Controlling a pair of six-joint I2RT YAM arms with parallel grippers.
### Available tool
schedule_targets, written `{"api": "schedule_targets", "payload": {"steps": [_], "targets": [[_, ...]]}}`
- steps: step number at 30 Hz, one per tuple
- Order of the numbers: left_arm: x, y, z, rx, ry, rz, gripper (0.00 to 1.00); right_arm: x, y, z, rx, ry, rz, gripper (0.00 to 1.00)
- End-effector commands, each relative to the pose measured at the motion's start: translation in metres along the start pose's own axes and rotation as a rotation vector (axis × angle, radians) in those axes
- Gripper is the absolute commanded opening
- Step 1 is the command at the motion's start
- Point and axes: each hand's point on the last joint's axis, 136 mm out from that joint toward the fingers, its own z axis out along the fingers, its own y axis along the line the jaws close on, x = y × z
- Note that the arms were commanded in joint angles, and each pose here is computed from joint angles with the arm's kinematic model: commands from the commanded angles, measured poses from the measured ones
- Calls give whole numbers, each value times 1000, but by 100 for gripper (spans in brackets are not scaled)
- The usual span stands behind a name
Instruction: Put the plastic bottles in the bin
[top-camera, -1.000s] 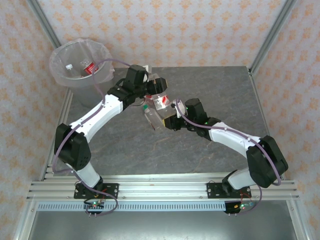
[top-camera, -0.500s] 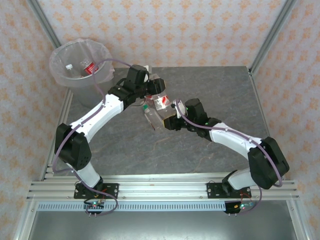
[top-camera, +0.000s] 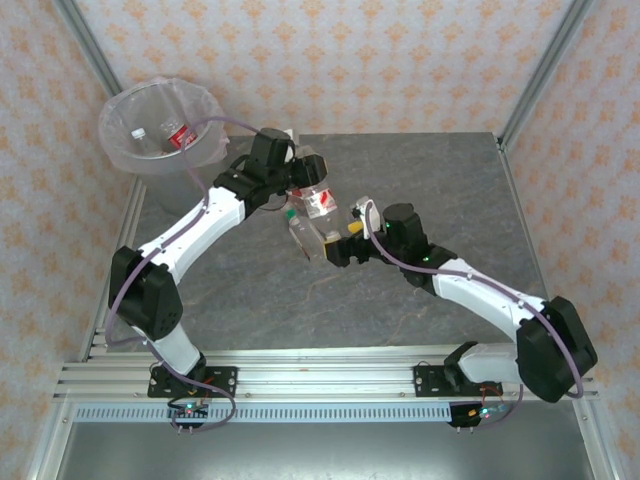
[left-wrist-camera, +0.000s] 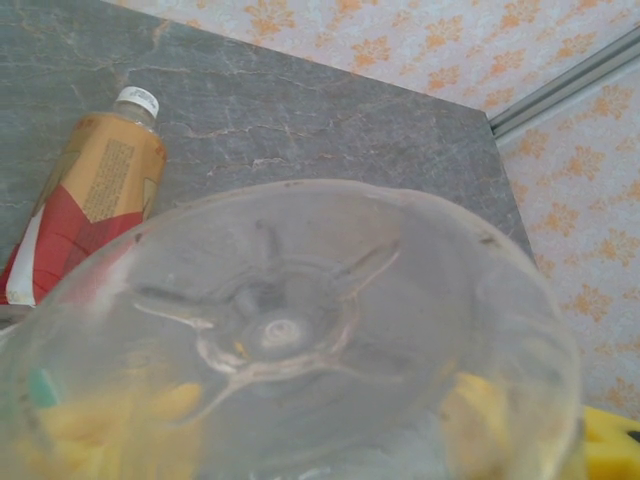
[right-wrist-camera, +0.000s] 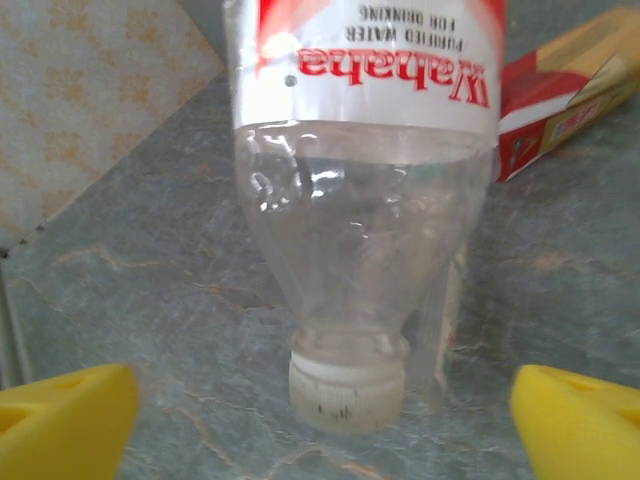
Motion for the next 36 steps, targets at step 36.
{"api": "schedule_targets", "payload": {"steps": [36], "targets": [[-182, 35, -172, -299, -572, 141, 62, -18, -110, -41, 675, -221, 117, 99]]}}
